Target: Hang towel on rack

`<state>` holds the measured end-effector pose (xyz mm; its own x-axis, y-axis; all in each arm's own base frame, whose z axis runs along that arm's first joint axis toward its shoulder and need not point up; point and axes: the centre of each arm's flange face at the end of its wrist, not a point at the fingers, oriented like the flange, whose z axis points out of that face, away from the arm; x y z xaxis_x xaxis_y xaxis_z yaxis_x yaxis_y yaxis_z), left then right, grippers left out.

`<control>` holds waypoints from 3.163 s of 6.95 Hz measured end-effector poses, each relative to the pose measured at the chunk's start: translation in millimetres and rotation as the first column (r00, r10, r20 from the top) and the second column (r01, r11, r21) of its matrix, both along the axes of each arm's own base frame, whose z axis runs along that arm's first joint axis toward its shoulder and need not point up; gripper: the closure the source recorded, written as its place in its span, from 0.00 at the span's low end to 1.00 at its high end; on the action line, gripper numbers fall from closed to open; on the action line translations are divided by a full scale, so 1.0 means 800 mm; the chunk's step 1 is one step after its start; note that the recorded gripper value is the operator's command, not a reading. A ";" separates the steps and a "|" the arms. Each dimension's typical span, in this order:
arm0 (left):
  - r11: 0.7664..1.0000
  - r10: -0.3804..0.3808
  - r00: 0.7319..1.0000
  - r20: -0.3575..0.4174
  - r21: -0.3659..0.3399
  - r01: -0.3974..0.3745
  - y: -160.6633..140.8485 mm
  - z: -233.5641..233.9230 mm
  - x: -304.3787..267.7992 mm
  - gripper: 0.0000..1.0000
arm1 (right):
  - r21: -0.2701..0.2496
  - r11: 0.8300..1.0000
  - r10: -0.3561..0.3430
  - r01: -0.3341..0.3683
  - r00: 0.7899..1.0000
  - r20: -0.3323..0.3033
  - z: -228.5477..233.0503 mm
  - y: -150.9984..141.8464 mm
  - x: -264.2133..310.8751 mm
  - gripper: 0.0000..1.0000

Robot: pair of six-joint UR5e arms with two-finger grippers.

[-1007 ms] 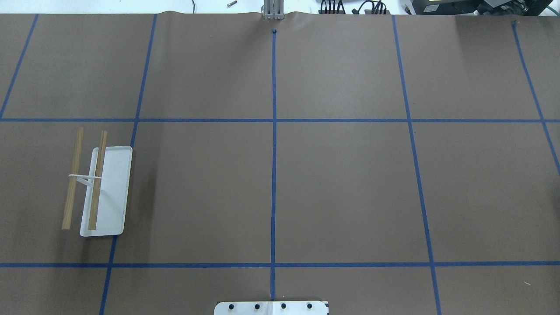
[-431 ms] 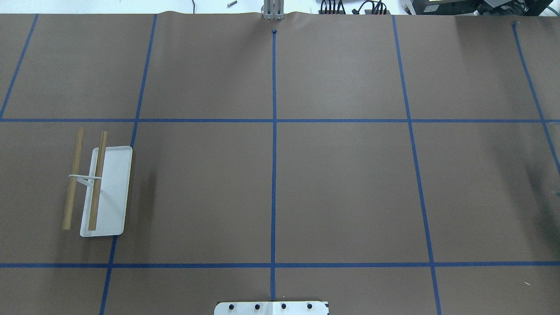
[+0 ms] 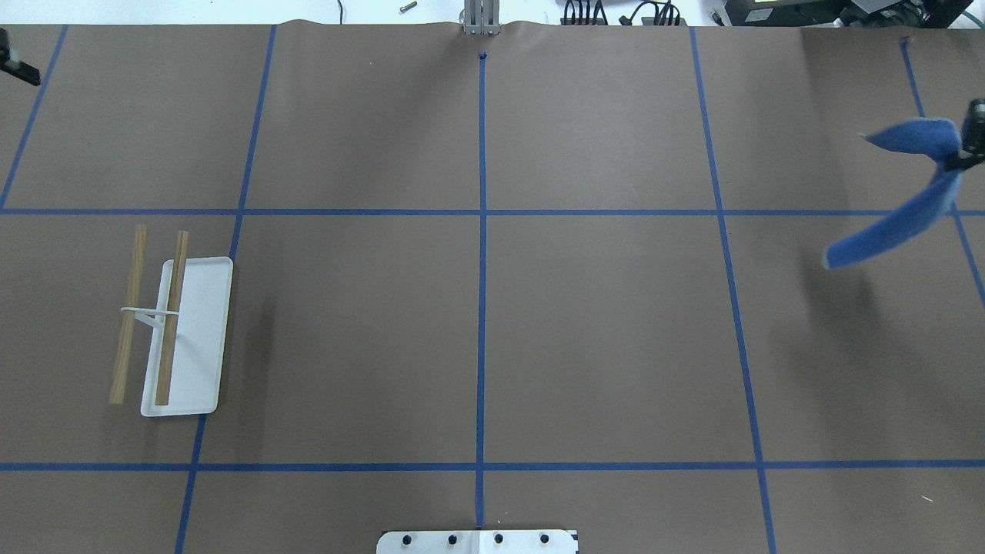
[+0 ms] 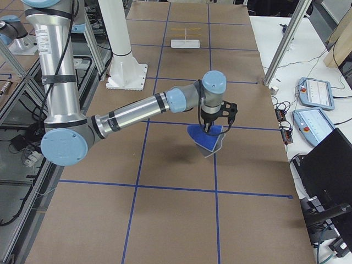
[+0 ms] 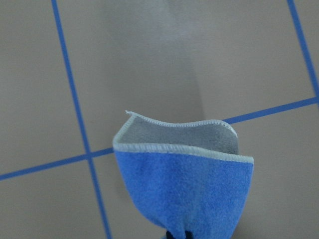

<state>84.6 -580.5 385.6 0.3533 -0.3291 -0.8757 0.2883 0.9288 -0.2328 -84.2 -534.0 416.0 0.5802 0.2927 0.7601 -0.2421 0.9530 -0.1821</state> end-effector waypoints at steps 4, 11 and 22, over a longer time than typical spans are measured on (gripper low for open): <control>0.929 -0.110 0.981 -0.157 -0.367 0.046 -0.005 -0.183 0.166 0.02 | -0.207 0.958 0.217 -0.198 0.973 0.073 -0.233 -0.023 -0.216 1.00; 0.790 -0.374 0.886 -0.276 -0.596 0.148 0.064 -0.300 0.351 0.02 | -0.304 0.919 0.308 -0.251 0.939 0.156 -0.394 -0.010 -0.321 1.00; 0.823 -0.357 0.858 -0.368 -0.559 0.102 0.096 -0.285 0.406 1.00 | -0.265 0.941 0.270 -0.210 0.939 0.212 -0.447 0.023 -0.347 1.00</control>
<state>409.6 -503.9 157.7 -0.1711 -0.7843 -0.5963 0.2254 0.5580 -0.7987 -361.4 -515.4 58.7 0.2773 0.5869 0.7607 -0.3786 0.7944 -0.4749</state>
